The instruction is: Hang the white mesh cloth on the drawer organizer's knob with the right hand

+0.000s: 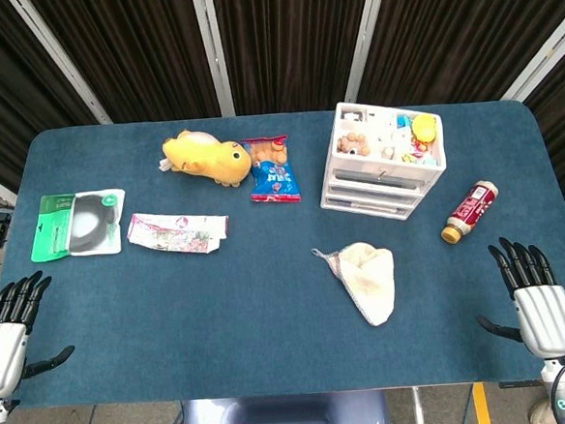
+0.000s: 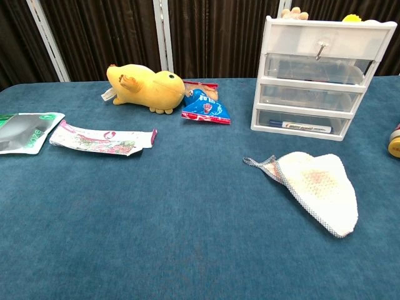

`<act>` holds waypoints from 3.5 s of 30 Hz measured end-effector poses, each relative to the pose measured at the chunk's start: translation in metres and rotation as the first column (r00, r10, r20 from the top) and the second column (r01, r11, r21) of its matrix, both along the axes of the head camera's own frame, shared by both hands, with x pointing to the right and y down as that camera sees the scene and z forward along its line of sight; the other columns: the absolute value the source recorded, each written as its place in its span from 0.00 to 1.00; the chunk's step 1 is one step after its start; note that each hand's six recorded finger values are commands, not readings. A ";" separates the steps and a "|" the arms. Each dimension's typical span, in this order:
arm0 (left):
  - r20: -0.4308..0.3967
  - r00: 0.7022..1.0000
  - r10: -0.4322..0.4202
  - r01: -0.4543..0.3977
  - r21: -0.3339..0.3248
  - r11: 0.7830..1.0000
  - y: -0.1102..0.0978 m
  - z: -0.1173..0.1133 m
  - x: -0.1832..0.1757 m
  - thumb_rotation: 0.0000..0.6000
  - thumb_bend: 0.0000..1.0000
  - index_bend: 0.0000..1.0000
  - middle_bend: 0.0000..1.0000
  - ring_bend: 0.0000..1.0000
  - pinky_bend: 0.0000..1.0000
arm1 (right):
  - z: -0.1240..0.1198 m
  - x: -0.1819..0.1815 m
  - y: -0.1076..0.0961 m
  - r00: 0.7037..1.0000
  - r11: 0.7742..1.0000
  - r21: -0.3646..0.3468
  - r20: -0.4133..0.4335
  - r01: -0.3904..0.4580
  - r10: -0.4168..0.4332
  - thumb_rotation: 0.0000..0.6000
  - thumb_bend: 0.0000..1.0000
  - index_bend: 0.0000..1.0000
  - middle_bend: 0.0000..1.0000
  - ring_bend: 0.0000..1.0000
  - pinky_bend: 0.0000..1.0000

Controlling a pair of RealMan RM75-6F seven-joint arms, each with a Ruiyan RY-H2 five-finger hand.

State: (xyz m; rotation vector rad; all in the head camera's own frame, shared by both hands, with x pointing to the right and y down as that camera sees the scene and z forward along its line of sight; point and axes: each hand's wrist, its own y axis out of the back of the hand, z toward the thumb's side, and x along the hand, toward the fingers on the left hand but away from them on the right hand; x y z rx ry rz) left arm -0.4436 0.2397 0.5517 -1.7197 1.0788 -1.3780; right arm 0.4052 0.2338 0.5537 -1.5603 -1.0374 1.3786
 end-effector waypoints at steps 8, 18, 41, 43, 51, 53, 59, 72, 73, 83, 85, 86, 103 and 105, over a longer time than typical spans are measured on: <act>-0.002 1.000 0.002 -0.002 0.002 1.000 0.000 -0.001 0.001 1.00 0.00 0.00 0.00 0.00 0.00 | -0.001 -0.002 0.000 1.000 1.000 0.002 0.009 0.002 -0.003 1.00 0.02 0.00 0.00 0.00 0.07; -0.018 1.000 0.001 -0.001 0.003 1.000 0.000 -0.002 0.002 1.00 0.00 0.00 0.00 0.00 0.00 | -0.006 -0.020 -0.005 0.998 1.000 0.000 0.062 0.004 -0.004 1.00 0.01 0.06 0.41 0.43 0.65; -0.048 0.999 -0.006 0.006 -0.015 1.000 0.000 -0.004 0.002 1.00 0.00 0.00 0.00 0.00 0.00 | 0.085 -0.146 -0.030 0.997 0.954 -0.292 0.054 0.061 -0.047 1.00 0.02 0.23 0.93 0.93 0.99; -0.050 0.999 -0.007 0.006 -0.018 1.000 0.000 -0.004 0.002 1.00 0.00 0.00 0.00 0.00 0.00 | 0.095 -0.151 -0.036 0.998 0.953 -0.299 0.041 0.051 -0.041 1.00 0.04 0.26 0.93 0.93 0.99; -0.057 0.998 -0.016 0.015 -0.031 0.999 -0.001 -0.002 0.001 1.00 0.00 0.00 0.00 0.00 0.00 | 0.124 -0.158 -0.054 1.000 0.953 -0.303 0.013 0.007 -0.003 1.00 0.07 0.30 0.94 0.93 0.99; -0.060 0.998 -0.017 0.015 -0.034 0.999 -0.001 -0.002 0.002 1.00 0.00 0.00 0.00 0.00 0.00 | 0.130 -0.160 -0.056 1.000 0.952 -0.306 0.009 0.002 0.001 1.00 0.07 0.30 0.94 0.93 0.99; -0.061 0.998 -0.026 0.024 -0.040 0.999 -0.002 -0.001 0.001 1.00 0.00 0.00 0.00 0.00 0.00 | 0.153 -0.166 -0.059 1.000 0.942 -0.335 -0.008 -0.019 0.017 1.00 0.08 0.28 0.94 0.93 0.99; -0.066 0.997 -0.032 0.029 -0.048 0.998 -0.003 0.000 0.001 1.00 0.00 0.00 0.00 0.00 0.00 | 0.172 -0.177 -0.063 1.000 0.940 -0.341 -0.006 -0.026 0.026 1.00 0.46 0.58 0.97 0.96 1.00; -0.067 0.997 -0.033 0.029 -0.048 0.998 -0.003 0.000 0.001 1.00 0.00 0.00 0.00 0.00 0.00 | 0.172 -0.177 -0.063 1.000 0.941 -0.339 -0.002 -0.027 0.028 1.00 0.47 0.61 0.98 0.96 1.00; -0.073 0.997 -0.031 0.027 -0.050 0.998 -0.002 -0.001 0.002 1.00 0.00 0.00 0.00 0.00 0.00 | 0.155 -0.181 -0.068 0.997 0.963 -0.270 0.075 -0.004 0.025 1.00 0.48 0.73 0.99 0.97 1.00; -0.075 0.997 -0.032 0.028 -0.050 0.998 -0.001 -0.001 0.002 1.00 0.00 0.00 0.00 0.00 0.00 | 0.145 -0.183 -0.072 0.994 0.972 -0.234 0.106 0.005 0.020 1.00 0.48 0.74 0.99 0.97 1.00; -0.075 0.997 -0.032 0.029 -0.049 0.998 -0.002 -0.001 0.002 1.00 0.00 0.00 0.00 0.00 0.00 | 0.140 -0.184 -0.074 0.992 0.977 -0.215 0.122 0.008 0.018 1.00 0.48 0.74 0.99 0.97 1.00; -0.076 0.997 -0.028 0.026 -0.036 0.999 -0.002 -0.002 0.004 1.00 0.00 0.00 0.00 0.00 0.00 | 0.052 -0.165 -0.086 0.927 0.999 0.022 0.374 -0.038 0.027 1.00 0.48 0.74 0.99 0.97 1.00; -0.076 0.997 -0.028 0.025 -0.034 0.999 -0.002 -0.002 0.005 1.00 0.00 0.00 0.00 0.00 0.00 | 0.051 -0.160 -0.088 0.928 0.998 0.018 0.369 -0.056 0.045 1.00 0.48 0.74 0.99 0.97 1.00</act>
